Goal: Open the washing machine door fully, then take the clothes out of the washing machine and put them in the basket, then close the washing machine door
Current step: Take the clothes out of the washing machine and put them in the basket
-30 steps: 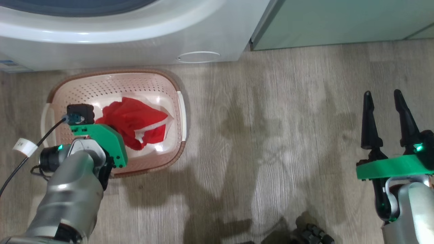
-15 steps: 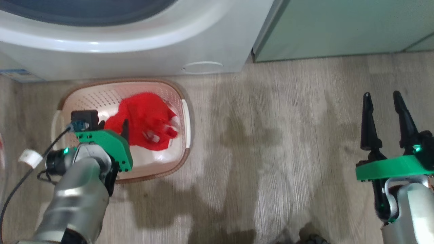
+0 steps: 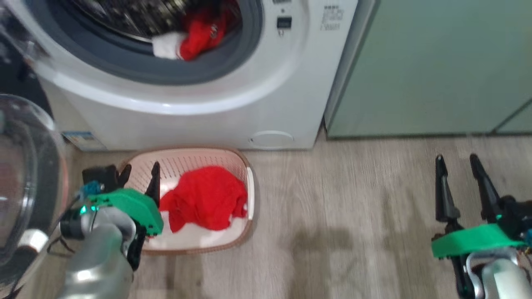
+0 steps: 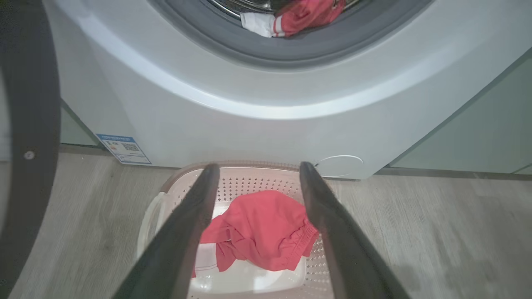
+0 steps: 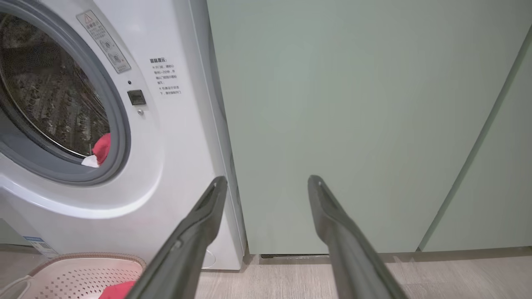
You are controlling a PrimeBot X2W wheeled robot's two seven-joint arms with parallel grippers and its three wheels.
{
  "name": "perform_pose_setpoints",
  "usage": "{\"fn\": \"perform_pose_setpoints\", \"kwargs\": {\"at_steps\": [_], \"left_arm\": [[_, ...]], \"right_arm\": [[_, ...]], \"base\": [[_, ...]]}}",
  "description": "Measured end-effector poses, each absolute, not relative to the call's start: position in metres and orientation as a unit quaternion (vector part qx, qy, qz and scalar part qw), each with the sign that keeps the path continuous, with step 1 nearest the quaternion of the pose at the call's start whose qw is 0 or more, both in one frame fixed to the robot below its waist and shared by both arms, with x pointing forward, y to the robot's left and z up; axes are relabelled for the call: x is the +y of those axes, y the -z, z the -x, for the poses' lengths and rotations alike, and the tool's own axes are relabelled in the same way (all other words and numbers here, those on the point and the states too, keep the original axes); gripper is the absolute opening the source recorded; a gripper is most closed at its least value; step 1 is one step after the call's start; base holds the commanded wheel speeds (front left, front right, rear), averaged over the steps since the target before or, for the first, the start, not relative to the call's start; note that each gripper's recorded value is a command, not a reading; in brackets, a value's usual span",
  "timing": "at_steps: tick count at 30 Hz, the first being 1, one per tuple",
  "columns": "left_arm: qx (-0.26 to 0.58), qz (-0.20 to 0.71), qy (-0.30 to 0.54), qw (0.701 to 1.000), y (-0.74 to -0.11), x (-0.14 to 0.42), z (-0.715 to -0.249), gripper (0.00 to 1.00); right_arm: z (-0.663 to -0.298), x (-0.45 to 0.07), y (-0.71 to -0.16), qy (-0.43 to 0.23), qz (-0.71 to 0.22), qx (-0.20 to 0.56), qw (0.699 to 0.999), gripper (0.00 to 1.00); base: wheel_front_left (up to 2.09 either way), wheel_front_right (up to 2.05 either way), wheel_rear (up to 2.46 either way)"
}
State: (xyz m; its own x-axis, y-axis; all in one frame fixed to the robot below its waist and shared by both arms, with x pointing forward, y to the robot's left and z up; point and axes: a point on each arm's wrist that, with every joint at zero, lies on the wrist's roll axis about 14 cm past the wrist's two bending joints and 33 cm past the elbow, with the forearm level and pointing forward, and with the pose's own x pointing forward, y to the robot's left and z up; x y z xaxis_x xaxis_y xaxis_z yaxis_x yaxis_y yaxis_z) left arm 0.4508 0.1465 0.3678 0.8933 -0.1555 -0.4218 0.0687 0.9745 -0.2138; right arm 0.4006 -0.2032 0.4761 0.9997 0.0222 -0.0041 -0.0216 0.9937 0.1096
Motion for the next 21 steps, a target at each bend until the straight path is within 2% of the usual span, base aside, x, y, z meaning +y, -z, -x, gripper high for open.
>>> {"fn": "perform_pose_setpoints", "kwargs": {"at_steps": [12, 21], "left_arm": [[0.07, 0.138, 0.029, 0.988, -0.453, 0.178, -0.406, 1.0], [0.041, 0.136, 0.004, 0.99, -0.462, 0.201, -0.381, 1.0]], "right_arm": [[-0.37, -0.177, -0.514, -0.047, -0.069, -0.049, 0.995, 1.0], [-0.365, -0.174, -0.521, -0.047, -0.079, -0.06, 0.994, 1.0]], "base": [[0.0, 0.0, 0.0], [0.0, 0.0, 0.0]]}}
